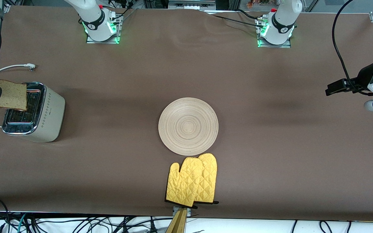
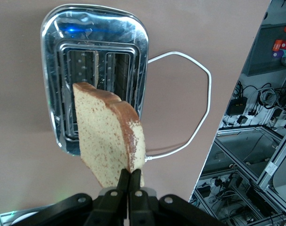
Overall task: Move plate and put bread in toaster
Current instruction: 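Position the bread slice above a toaster slot with the right gripper, then lower the bread into the toaster slot and open the right gripper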
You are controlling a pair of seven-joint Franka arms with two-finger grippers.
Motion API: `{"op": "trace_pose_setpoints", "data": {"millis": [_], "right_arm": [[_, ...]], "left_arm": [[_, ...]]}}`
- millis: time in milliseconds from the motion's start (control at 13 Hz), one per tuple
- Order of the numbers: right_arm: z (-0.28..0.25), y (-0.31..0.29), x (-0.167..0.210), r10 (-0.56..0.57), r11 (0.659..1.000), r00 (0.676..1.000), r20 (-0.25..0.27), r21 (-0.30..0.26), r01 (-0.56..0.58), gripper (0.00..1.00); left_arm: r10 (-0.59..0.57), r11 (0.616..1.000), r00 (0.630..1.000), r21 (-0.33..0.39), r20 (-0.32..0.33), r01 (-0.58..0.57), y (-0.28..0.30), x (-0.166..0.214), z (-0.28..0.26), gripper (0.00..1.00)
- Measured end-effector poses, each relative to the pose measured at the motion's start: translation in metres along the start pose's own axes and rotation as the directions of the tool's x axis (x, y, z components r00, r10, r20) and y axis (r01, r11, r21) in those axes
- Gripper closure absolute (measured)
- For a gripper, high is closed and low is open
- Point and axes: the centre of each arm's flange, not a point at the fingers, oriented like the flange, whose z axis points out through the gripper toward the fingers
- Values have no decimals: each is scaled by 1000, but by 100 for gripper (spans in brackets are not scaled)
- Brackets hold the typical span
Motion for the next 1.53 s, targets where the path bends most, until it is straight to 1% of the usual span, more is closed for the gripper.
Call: {"op": "trace_pose_setpoints", "data": {"millis": [230, 384, 690, 1534], "right_arm": [[11, 1, 10, 0, 1000, 1000, 7, -18, 0, 98], [13, 7, 11, 8, 999, 1000, 0, -33, -8, 98], [21, 22, 13, 10, 999, 1000, -7, -41, -10, 98], [51, 29, 31, 15, 999, 1000, 16, -51, -14, 98]], "left_arm": [[0, 1000, 1000, 0, 0, 0, 0, 0, 0, 0], [0, 1000, 1000, 0, 1, 0, 0, 0, 0, 0], [0, 1000, 1000, 0, 5, 0, 0, 1, 2, 0], [3, 1000, 1000, 0, 11, -3, 2, 4, 6, 0]]}}
